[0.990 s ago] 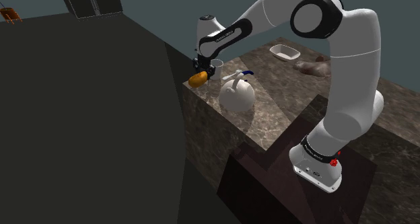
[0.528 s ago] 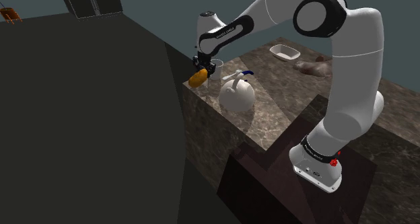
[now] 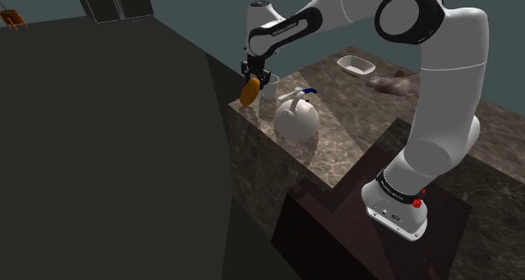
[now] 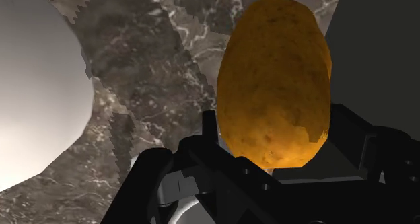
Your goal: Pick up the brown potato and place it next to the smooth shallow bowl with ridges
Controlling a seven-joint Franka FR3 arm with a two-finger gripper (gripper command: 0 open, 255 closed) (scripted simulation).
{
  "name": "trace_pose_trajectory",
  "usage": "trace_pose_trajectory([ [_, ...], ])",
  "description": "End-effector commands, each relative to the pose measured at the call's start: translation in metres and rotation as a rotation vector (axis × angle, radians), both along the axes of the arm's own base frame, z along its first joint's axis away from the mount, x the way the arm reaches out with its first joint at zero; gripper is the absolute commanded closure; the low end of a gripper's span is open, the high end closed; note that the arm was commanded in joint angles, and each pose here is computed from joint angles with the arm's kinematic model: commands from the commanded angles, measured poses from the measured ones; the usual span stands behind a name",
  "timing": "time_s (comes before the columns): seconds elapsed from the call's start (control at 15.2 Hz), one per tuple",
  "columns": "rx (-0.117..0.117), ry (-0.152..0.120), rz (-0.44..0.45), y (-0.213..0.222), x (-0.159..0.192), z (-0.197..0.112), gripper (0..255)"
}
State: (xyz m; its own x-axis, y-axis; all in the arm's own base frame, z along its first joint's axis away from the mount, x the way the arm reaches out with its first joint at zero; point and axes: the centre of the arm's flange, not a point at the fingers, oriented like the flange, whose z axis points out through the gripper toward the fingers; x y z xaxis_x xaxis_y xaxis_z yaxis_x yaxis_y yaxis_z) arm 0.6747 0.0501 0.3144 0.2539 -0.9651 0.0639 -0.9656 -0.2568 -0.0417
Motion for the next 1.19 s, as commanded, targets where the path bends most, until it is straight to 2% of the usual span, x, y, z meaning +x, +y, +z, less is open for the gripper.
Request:
trace_pose_trajectory([
  [0.0, 0.0, 0.0, 0.0, 0.0, 0.0, 0.01, 255],
  [0.92, 0.0, 0.0, 0.0, 0.0, -0.001, 0.082, 255],
  [1.12, 0.0, 0.0, 0.0, -0.033, -0.022, 0.082, 255],
])
